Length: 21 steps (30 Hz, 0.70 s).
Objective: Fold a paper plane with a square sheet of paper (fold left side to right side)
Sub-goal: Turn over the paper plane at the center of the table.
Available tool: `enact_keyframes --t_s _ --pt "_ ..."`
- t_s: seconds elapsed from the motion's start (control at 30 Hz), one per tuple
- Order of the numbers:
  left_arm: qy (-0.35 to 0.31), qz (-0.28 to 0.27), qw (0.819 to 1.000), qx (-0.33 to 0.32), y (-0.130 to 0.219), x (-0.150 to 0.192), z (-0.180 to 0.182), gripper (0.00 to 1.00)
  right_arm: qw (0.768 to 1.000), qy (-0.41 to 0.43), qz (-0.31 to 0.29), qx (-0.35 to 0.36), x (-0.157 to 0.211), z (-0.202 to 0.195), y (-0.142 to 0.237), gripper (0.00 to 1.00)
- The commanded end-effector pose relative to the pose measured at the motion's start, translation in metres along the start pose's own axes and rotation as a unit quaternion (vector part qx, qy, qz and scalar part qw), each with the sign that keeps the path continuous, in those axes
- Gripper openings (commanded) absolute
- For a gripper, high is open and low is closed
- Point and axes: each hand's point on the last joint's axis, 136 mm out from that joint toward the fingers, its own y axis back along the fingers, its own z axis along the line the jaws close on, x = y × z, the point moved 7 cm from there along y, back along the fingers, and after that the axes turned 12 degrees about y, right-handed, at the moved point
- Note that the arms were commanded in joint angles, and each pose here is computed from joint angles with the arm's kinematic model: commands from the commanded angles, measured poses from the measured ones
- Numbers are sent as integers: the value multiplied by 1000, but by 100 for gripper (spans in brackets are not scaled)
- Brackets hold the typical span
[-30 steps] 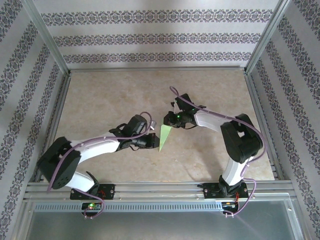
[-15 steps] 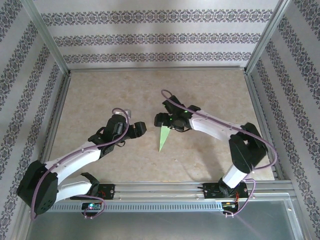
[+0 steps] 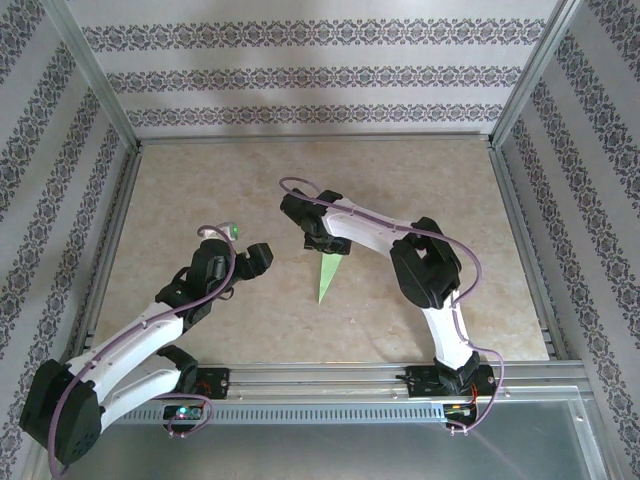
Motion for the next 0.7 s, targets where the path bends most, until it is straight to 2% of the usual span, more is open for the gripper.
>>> enact_keyframes --t_s 0.0,0.37,0.67 --pt "-13 -6 1000 -23 4 -1 10 79 1000 -5 6 30 1 -4 -1 65" --pt "-18 1 1000 -21 3 0 11 80 999 -2 25 37 10 1 -15 56" --pt "-18 2 1000 -18 3 -1 9 81 999 -4 26 28 15 3 -12 42"
